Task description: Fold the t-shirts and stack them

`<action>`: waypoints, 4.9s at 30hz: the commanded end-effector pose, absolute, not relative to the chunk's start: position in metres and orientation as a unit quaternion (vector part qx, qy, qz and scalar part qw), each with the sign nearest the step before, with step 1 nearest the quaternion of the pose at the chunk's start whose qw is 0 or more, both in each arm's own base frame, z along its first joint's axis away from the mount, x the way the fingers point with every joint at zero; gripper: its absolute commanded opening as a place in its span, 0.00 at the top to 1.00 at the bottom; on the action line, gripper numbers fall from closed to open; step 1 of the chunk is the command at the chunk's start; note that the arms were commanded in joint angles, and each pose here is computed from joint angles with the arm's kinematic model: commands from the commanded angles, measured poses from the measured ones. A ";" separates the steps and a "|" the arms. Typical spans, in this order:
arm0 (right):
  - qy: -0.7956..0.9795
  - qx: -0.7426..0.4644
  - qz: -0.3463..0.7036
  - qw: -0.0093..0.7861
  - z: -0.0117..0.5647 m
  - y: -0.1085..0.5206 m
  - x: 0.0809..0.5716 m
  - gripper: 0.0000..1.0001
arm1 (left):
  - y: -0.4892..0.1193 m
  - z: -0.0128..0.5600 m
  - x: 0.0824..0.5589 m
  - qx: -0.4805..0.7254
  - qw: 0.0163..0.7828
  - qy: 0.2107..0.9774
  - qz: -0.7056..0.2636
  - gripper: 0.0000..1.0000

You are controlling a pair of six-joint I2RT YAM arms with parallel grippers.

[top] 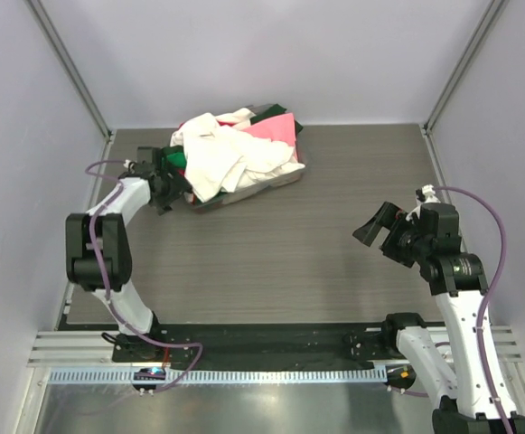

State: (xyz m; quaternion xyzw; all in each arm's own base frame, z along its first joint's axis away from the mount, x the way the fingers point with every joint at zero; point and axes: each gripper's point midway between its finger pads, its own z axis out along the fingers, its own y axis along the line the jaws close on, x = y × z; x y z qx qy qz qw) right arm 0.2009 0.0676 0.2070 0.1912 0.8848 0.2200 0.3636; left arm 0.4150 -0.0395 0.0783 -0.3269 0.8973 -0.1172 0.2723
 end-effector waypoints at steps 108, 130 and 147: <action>0.900 0.182 0.220 0.329 0.173 0.076 0.196 0.00 | 0.105 0.206 0.471 -0.419 0.312 0.853 -0.020 1.00; 0.885 0.193 0.208 0.370 0.188 0.068 0.202 0.00 | -0.081 0.777 0.303 -0.080 0.695 0.350 -0.623 1.00; 0.850 0.198 0.256 0.415 0.266 0.077 0.209 0.00 | -0.294 0.579 0.347 -0.031 0.394 0.649 -0.649 1.00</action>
